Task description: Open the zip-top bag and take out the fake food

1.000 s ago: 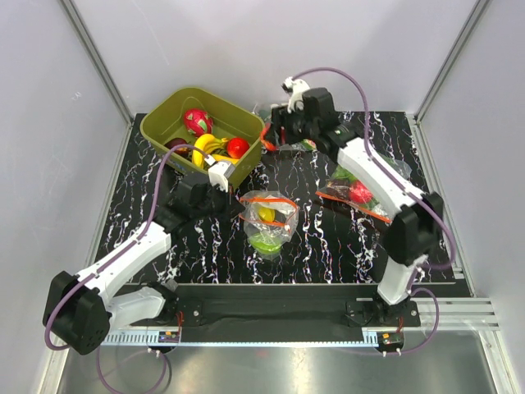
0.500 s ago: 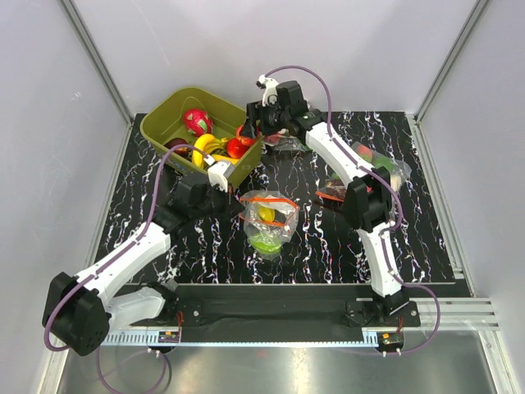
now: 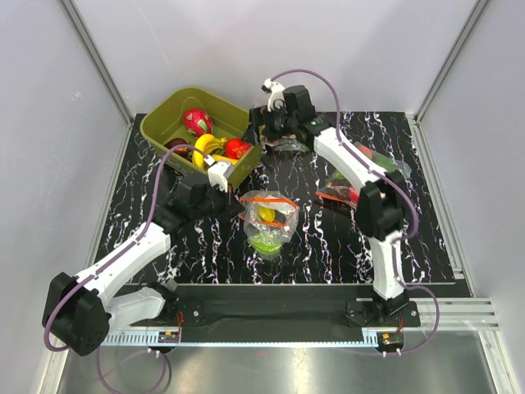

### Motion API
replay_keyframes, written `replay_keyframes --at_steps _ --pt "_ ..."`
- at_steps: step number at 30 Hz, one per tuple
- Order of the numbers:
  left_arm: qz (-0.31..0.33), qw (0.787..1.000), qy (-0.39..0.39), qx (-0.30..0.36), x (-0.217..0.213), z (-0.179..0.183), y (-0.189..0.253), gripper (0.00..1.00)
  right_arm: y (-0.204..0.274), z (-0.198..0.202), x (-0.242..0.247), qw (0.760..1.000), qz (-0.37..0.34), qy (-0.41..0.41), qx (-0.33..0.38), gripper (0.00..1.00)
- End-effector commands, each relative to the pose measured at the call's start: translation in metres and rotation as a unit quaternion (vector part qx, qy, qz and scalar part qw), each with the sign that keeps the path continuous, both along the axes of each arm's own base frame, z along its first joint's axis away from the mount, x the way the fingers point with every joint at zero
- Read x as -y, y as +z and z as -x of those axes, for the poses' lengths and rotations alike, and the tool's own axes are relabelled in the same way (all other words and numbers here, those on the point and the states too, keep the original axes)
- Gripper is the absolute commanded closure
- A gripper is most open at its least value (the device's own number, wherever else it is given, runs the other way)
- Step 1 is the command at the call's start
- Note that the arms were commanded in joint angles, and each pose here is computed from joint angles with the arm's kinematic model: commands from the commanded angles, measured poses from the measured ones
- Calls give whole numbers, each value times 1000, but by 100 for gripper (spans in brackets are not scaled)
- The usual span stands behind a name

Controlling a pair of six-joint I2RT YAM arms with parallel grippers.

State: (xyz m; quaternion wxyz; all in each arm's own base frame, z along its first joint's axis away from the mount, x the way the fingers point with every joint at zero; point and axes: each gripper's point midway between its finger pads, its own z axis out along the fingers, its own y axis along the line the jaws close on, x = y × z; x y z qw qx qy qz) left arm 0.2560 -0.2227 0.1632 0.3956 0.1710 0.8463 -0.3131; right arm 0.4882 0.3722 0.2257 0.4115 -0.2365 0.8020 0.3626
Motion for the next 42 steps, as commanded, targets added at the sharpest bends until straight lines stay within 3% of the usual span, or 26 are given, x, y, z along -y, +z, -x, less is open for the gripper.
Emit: replay_keyframes --at_steps 1,2,4,6,7,9,10,14,19,33,38,42 --pt "25 999 1 45 5 -9 35 100 86 28 30 995 -17 -23 100 0" --pt "25 999 1 45 5 -9 35 100 113 42 43 991 -21 -33 124 0" --pt "26 999 1 47 5 -10 37 100 96 54 64 991 11 -61 116 0" --pt "26 998 2 48 5 -10 38 100 114 78 85 989 17 -76 129 2" --pt "25 998 1 49 5 -10 38 100 95 88 92 991 29 -76 110 6" --pt "23 999 1 49 4 -10 37 100 102 115 102 992 20 -69 107 19" --pt "22 999 1 49 4 -10 37 100 84 127 104 994 23 -67 81 34" --pt "23 999 2 49 4 -10 38 100 58 173 98 999 7 -29 23 49" --pt "23 999 1 48 4 -10 37 100 7 216 68 998 36 26 -50 53" --pt "17 999 6 48 1 -9 33 100 -83 228 35 981 90 73 -157 59" --pt "18 999 2 45 3 -10 31 100 -110 223 37 978 124 54 -162 59" --pt "17 999 0 45 4 -11 31 100 -118 201 39 983 131 12 -127 55"
